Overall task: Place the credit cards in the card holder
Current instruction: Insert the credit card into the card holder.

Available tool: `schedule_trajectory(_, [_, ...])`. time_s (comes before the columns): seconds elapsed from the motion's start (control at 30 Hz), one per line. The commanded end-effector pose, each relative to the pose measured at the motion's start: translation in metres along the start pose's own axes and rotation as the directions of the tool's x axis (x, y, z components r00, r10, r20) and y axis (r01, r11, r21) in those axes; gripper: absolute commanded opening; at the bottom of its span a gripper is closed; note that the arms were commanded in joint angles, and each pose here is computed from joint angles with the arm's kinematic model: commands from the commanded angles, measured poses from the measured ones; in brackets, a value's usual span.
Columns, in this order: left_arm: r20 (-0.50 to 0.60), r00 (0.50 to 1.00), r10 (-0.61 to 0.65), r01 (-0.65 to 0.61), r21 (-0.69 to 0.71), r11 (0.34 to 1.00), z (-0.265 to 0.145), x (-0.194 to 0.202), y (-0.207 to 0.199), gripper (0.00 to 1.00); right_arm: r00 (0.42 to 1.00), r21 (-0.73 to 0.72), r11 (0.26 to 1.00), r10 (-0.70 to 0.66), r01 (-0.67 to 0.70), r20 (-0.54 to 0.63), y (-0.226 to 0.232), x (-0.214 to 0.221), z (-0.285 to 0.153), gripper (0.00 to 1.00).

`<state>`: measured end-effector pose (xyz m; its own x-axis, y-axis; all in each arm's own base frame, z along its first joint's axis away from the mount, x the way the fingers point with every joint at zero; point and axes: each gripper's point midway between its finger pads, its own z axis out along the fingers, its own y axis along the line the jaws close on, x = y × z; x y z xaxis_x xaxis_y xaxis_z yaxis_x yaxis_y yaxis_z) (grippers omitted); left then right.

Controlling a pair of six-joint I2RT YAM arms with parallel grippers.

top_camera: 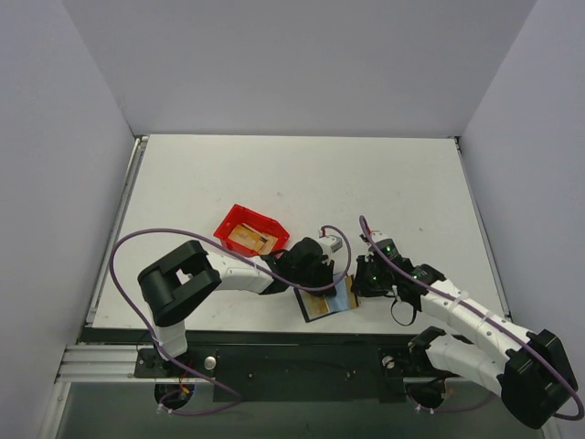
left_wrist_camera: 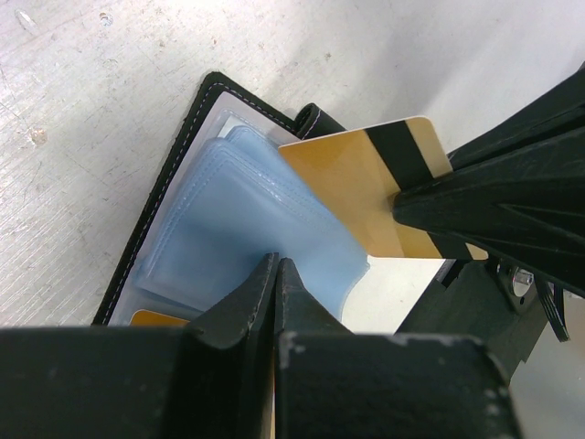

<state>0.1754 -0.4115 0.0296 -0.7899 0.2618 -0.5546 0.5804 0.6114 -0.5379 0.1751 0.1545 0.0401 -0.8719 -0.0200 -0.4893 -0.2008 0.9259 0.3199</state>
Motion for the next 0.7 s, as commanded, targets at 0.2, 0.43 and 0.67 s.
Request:
schedule_trajectory(0.2, [0.012,1.000,0.011,-0.011,0.013,1.000,-0.005,-0.006,-0.007,0.03,0.999,0.007,1.000,0.009,-0.009,0.032,0.002,-0.009,-0.015,0.00])
schedule_trajectory(0.43, [0.014,1.000,0.011,-0.012,0.014,1.000,-0.005,-0.007,-0.008,0.03,1.000,-0.047,0.999,0.004,-0.003,0.028,0.013,-0.010,-0.017,0.00])
schedule_trajectory(0.67, [0.014,1.000,0.012,-0.012,0.016,1.000,-0.004,-0.007,-0.008,0.03,1.000,-0.065,0.998,0.008,-0.006,0.027,0.016,-0.009,-0.015,0.00])
